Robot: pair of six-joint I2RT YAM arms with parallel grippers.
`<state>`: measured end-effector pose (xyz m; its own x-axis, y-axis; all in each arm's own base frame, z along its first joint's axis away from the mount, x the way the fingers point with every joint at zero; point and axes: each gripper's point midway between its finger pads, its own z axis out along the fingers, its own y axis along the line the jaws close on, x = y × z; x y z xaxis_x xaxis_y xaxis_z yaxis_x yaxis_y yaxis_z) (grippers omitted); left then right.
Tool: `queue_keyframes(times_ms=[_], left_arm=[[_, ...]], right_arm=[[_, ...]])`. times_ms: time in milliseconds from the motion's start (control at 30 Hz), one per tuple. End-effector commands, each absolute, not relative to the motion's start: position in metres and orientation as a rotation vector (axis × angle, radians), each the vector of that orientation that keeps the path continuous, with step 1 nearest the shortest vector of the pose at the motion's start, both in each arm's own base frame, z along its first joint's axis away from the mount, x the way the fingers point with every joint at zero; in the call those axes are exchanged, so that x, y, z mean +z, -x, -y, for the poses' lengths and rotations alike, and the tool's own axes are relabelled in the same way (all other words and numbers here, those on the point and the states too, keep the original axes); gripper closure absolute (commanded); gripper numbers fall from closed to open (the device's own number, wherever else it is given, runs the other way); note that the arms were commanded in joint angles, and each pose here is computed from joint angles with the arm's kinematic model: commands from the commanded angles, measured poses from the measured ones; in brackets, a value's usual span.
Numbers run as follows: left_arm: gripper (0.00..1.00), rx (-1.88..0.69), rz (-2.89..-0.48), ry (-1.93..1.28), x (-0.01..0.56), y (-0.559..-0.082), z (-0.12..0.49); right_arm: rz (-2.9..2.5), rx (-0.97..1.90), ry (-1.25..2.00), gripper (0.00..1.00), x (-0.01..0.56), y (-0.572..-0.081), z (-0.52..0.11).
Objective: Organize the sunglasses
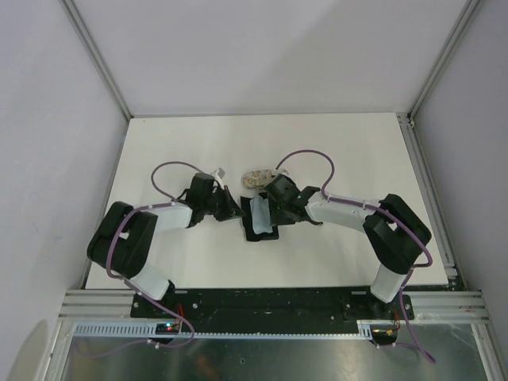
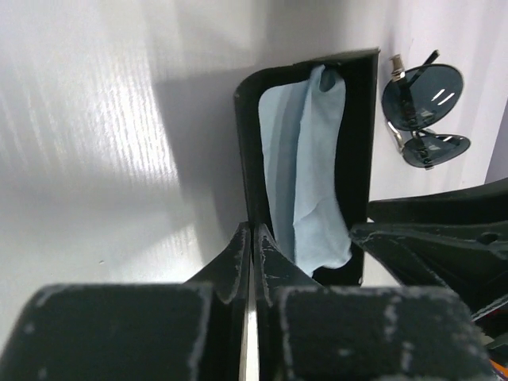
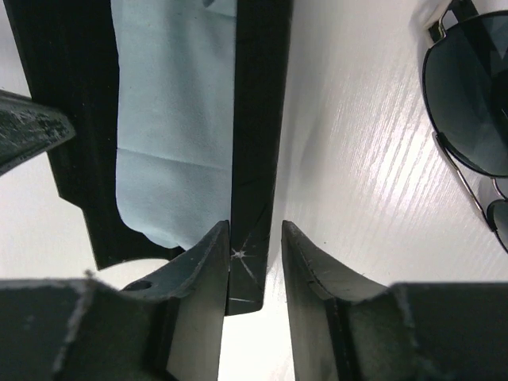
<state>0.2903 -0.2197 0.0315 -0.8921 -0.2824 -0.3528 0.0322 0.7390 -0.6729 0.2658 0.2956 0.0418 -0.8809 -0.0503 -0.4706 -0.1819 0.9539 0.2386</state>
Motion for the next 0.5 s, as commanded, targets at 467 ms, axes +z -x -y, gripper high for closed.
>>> queue_keyframes(times_ms=[467], left_arm=[[1.0,-0.917,-2.497,-0.001,0.081,-0.287,0.212]], right_arm=[[-2.43,0.108,0.296,0.53,0.104,-0.309,-0.216]])
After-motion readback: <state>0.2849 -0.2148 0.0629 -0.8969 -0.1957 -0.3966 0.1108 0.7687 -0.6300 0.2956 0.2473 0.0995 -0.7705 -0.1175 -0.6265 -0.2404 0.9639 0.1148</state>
